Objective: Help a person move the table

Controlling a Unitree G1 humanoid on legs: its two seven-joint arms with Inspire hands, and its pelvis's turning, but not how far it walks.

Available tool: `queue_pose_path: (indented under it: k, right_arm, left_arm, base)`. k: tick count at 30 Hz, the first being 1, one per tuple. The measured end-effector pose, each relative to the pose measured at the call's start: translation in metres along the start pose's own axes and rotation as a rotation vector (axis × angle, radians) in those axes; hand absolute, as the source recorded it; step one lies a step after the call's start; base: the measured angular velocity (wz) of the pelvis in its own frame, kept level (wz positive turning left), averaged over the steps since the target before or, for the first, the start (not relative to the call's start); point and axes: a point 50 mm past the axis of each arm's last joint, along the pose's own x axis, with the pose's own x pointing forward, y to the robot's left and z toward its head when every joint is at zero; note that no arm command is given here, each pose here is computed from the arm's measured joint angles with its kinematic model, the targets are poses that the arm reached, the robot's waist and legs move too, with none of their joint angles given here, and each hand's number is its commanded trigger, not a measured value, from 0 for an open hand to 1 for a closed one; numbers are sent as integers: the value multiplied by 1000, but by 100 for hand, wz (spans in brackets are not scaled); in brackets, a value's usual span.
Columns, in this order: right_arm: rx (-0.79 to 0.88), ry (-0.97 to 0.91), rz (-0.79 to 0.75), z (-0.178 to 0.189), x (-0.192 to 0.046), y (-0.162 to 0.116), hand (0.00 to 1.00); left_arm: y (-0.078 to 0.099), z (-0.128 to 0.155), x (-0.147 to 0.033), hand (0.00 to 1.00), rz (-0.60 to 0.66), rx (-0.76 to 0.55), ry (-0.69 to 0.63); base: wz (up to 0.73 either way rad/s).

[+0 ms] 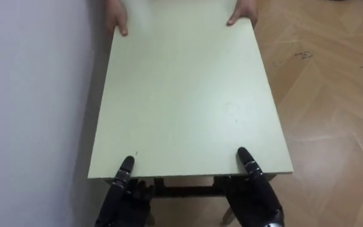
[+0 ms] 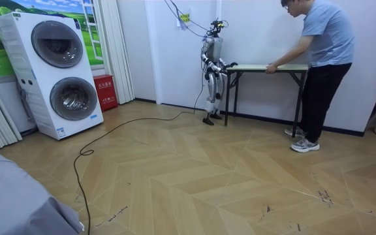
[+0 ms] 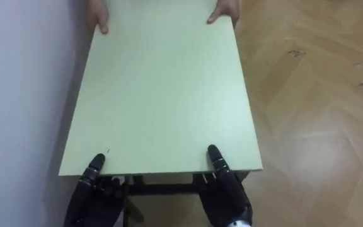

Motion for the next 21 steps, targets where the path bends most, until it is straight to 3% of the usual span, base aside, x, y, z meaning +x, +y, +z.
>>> queue_pose_path:
  k: [21]
  right_arm:
    - [6,5,-51,-2,-5,-10,100]
  left_arm:
    - [5,-2,-3,100,30,54,19]
  base:
    - [2]
